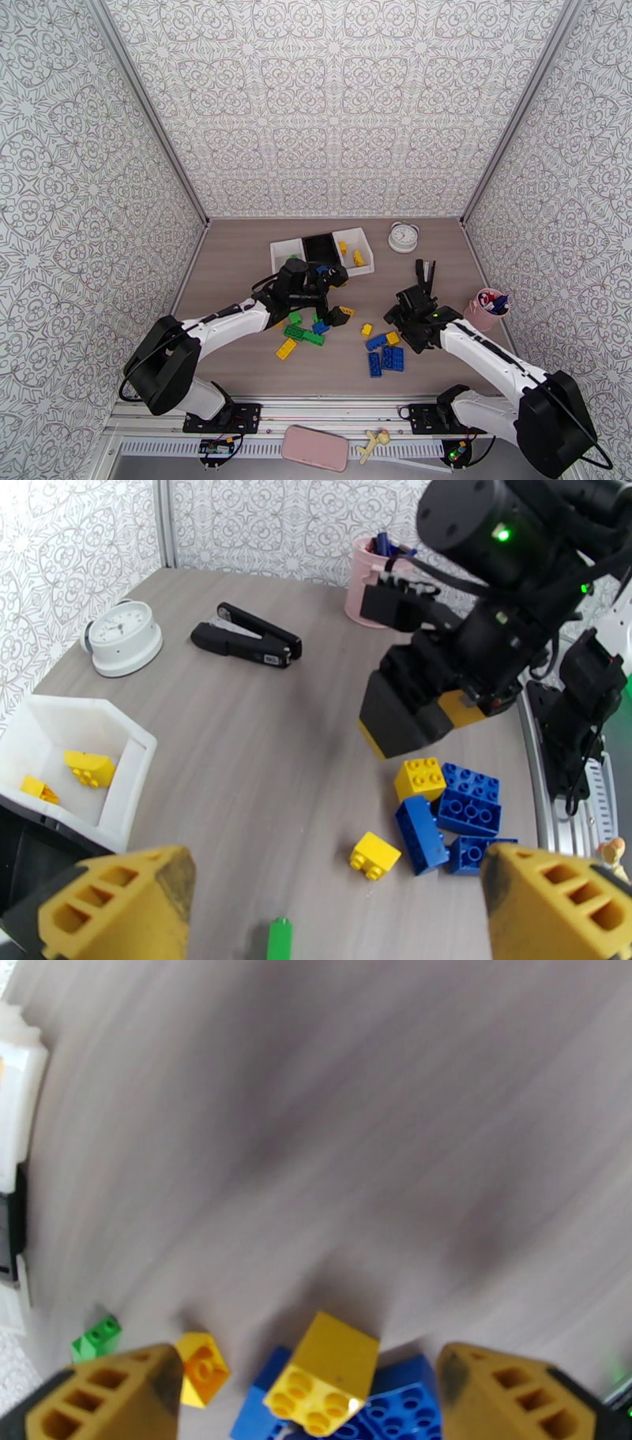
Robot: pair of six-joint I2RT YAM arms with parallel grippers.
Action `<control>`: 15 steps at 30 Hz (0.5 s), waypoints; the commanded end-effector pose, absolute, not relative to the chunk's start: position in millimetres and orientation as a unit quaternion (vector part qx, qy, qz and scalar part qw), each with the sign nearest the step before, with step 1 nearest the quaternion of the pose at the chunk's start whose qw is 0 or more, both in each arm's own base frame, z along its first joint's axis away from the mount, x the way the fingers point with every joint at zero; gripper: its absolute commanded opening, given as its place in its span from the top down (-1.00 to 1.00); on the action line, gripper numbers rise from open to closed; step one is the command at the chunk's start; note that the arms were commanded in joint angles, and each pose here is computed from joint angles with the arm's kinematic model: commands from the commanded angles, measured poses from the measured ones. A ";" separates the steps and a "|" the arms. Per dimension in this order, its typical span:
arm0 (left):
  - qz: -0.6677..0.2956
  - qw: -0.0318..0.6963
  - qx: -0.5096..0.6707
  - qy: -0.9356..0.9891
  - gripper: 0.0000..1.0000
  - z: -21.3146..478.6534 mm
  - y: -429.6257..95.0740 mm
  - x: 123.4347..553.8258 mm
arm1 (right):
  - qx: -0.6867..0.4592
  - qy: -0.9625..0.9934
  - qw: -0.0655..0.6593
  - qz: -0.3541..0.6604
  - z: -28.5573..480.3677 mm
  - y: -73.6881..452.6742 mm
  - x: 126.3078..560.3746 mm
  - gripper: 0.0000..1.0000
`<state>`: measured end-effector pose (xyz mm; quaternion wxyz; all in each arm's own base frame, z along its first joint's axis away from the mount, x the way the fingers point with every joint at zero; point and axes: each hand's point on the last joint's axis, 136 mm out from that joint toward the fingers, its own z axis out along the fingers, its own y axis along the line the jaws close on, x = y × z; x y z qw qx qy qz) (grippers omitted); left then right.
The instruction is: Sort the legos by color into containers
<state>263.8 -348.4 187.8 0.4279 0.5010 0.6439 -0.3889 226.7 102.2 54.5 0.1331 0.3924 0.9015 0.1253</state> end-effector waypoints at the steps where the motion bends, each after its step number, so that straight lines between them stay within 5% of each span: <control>1: -0.373 0.449 0.521 0.622 -0.99 192.2 -348.5 257.7 | 0.411 0.891 0.116 0.155 51.5 113.3 230.4 -0.69; 15: -0.359 0.458 0.520 0.626 -0.99 189.1 -348.3 263.6 | 0.415 0.896 0.069 0.145 38.2 124.6 231.0 -0.31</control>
